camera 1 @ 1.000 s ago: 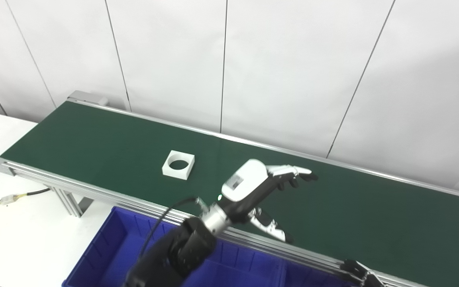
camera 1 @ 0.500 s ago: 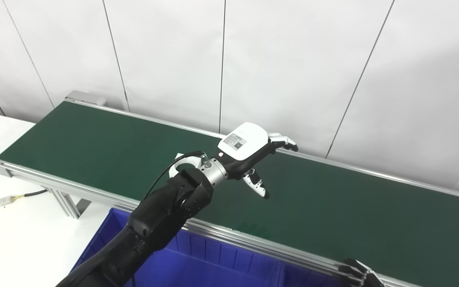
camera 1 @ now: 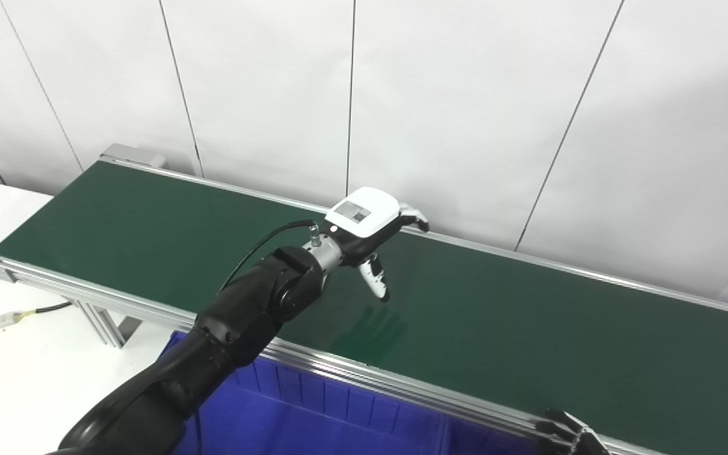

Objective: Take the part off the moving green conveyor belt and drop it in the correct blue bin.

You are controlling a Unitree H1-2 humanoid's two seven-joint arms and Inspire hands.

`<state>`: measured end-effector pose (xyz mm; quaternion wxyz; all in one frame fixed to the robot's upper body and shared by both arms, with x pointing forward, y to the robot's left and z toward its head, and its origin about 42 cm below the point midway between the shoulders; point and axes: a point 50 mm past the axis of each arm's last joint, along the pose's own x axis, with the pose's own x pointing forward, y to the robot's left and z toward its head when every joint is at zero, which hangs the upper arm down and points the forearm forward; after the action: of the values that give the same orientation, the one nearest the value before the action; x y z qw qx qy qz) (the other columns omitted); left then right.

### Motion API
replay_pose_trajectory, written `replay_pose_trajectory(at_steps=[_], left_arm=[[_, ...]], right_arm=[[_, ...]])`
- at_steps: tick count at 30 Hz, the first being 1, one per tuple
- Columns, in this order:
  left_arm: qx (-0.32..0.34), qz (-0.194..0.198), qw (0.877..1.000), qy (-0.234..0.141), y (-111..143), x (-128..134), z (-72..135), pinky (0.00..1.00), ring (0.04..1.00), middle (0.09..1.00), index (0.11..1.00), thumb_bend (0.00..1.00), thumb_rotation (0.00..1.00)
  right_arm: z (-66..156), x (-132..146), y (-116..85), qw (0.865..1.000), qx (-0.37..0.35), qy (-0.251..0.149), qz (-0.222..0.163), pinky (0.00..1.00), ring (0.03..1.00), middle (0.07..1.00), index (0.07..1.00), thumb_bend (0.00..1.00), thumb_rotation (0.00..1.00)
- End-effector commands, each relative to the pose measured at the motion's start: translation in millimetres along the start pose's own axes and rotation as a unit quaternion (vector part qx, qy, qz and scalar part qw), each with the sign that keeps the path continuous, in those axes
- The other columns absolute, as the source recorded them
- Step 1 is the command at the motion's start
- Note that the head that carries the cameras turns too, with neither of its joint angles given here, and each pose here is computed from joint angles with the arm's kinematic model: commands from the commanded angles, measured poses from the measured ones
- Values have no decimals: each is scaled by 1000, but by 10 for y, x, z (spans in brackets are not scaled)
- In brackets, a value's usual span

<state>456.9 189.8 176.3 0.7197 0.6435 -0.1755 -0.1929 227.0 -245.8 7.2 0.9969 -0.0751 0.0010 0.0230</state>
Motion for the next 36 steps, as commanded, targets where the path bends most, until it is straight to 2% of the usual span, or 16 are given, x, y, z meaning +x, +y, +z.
replay_pose_trajectory(at_steps=[1, 7, 16, 27, 36], left_arm=[[39, 20, 999, 7, 319, 95, -125, 717, 795, 822, 784, 1000, 171], [51, -16, 998, 26, 297, 39, -258, 772, 832, 843, 791, 1000, 217], [55, -74, 995, 30, 208, -62, -366, 810, 865, 870, 808, 1000, 267], [49, -85, 994, 44, 169, -46, -456, 834, 877, 881, 818, 1000, 266], [53, -64, 996, 40, 114, 104, -351, 835, 887, 892, 831, 1000, 272]], right_arm=[[44, 32, 103, 1000, -2, -16, 15, 548, 684, 807, 724, 960, 168], [44, 21, 113, 1000, 0, -15, 12, 546, 683, 803, 721, 958, 158], [40, 12, 115, 1000, -7, -15, 11, 549, 681, 807, 725, 958, 186], [45, 17, 117, 1000, -3, -16, 12, 553, 691, 810, 724, 960, 190], [59, 20, 170, 1000, 3, -18, 12, 552, 689, 805, 723, 976, 191]])
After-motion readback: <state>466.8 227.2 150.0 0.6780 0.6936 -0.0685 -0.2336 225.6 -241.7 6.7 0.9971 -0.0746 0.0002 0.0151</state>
